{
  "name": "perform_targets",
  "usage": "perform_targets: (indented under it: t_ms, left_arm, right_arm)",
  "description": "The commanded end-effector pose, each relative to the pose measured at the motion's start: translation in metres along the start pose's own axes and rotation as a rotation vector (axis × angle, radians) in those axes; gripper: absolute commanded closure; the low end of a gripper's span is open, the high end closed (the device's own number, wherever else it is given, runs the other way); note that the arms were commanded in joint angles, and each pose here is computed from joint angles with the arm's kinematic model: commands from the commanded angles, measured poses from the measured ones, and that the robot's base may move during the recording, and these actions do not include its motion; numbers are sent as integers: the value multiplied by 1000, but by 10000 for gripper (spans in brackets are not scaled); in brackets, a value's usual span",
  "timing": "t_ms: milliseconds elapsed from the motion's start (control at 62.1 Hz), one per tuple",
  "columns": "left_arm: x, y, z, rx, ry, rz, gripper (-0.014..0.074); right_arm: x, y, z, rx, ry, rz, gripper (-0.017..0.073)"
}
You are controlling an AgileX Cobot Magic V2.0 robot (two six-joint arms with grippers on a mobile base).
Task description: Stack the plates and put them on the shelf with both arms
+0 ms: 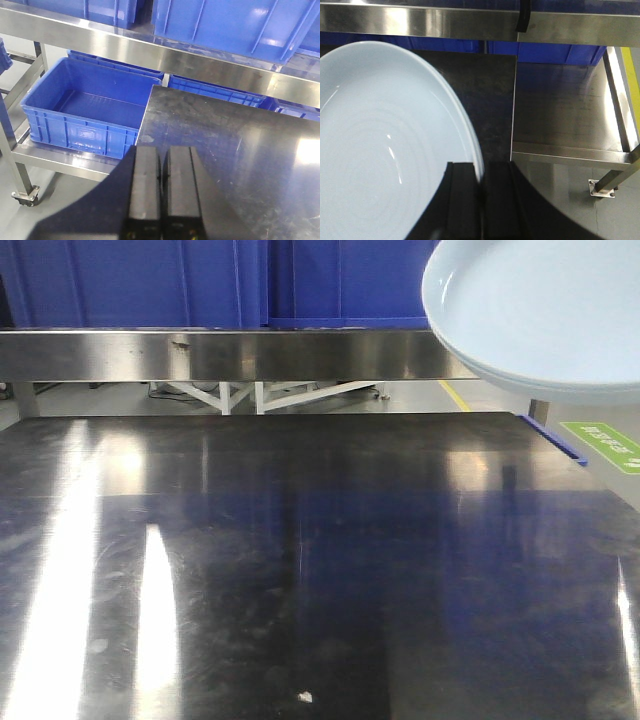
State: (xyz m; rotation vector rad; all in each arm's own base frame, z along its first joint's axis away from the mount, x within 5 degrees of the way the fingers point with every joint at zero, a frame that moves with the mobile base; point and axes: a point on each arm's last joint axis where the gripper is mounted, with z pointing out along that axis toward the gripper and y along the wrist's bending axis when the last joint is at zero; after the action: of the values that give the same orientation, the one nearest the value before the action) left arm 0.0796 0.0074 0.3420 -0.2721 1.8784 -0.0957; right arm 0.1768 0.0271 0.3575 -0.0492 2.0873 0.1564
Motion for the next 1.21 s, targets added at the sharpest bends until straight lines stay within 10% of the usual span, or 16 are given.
perform_targets:
  t_ms: [0,1192]
  left_arm:
    - [-14,-5,-3,41,-89,-2,503]
    - [-14,-5,-3,41,-89,-2,503]
  right_arm:
    - [-17,1,-9,-7,-129,-2,511]
    - [-17,1,-9,-7,-129,-2,511]
